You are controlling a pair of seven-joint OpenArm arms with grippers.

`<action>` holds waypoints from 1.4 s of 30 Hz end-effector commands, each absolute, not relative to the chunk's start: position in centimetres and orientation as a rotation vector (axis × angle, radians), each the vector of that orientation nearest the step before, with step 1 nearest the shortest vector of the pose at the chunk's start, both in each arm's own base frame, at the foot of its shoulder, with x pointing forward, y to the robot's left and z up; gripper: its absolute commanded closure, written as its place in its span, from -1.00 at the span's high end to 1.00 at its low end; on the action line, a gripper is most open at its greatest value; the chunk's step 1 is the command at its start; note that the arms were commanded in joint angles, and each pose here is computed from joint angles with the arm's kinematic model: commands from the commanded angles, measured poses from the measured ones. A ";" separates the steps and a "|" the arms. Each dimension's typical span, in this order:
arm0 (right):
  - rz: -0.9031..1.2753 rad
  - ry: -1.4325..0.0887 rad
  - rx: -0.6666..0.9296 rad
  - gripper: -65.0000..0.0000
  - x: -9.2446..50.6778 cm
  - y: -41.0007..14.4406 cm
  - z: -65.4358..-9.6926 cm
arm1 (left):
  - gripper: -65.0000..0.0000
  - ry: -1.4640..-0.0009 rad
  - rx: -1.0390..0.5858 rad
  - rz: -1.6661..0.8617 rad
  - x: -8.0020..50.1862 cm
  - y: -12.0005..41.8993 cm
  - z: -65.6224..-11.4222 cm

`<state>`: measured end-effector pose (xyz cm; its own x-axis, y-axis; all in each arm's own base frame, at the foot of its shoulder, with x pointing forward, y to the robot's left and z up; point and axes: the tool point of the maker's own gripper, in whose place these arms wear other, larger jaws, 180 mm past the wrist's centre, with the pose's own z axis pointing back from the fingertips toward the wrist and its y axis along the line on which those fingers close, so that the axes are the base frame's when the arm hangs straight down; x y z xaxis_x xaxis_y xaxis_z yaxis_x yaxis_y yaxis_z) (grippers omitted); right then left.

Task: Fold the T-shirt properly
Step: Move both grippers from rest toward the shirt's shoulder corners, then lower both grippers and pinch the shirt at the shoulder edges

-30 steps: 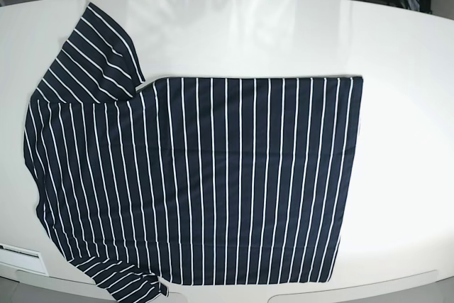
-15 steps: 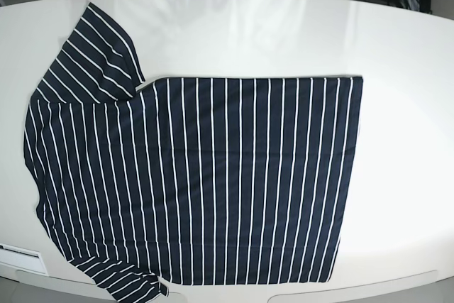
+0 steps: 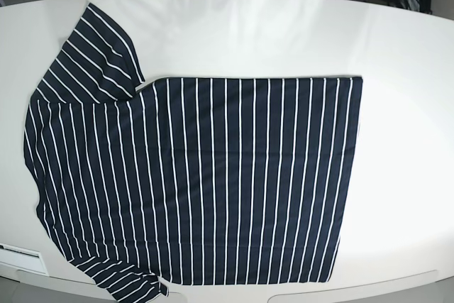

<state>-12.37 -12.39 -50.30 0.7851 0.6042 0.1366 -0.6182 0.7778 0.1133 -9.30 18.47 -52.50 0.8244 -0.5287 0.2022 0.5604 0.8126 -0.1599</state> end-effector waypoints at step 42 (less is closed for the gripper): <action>0.780 -0.883 -0.595 -1.00 7.6 -15.2 -27.4 | -1.00 -0.853 0.114 -1.122 7.8 13.2 -31.6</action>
